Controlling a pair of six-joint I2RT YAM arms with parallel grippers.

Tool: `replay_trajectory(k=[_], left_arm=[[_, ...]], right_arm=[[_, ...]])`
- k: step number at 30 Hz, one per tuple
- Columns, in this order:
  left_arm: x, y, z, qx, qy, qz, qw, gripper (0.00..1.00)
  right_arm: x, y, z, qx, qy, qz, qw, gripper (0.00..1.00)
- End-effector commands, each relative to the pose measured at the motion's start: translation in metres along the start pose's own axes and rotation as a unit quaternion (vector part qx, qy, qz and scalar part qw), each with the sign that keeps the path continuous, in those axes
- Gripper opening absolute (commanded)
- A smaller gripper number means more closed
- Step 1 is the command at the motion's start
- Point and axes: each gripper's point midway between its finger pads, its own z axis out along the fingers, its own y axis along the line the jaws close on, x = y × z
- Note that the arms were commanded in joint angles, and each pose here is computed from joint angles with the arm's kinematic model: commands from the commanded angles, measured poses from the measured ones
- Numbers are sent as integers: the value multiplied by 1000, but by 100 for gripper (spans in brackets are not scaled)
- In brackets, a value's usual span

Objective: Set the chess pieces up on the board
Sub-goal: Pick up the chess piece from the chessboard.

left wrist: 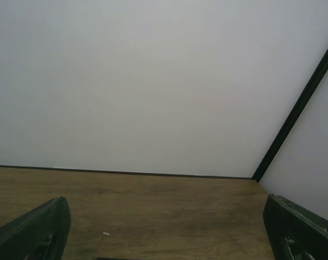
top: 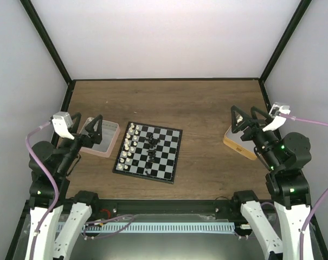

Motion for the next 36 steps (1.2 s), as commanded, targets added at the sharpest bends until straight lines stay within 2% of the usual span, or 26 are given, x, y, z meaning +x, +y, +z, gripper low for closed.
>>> replay_trajectory(k=[1, 7, 11, 14, 20, 24, 29, 32, 36], left_arm=[[-9, -15, -7, 45, -23, -1, 999, 99], [5, -24, -13, 78, -14, -1, 997, 100], [11, -19, -19, 73, -37, 9, 997, 100], [16, -11, -21, 58, -51, 20, 997, 100], [25, -15, -23, 80, -70, 73, 992, 100], [23, -2, -23, 48, -97, 69, 992, 100], [43, 25, -8, -16, -39, 9, 999, 100], [48, 21, -2, -2, -17, 22, 1000, 100], [48, 25, -3, -14, -19, 31, 999, 100]], right_arm=[[13, 19, -2, -68, 30, 23, 997, 99], [45, 39, 4, -160, 91, 36, 982, 100], [77, 47, 14, -231, 150, 67, 959, 99], [96, 43, 24, -249, 172, 91, 949, 98], [127, 27, 51, -240, 206, 124, 941, 97], [152, 25, 72, -220, 223, 122, 942, 92], [193, 30, 104, -208, 236, 115, 942, 85], [220, 27, 124, -175, 260, 101, 944, 79], [259, 22, 143, -121, 300, 80, 943, 70]])
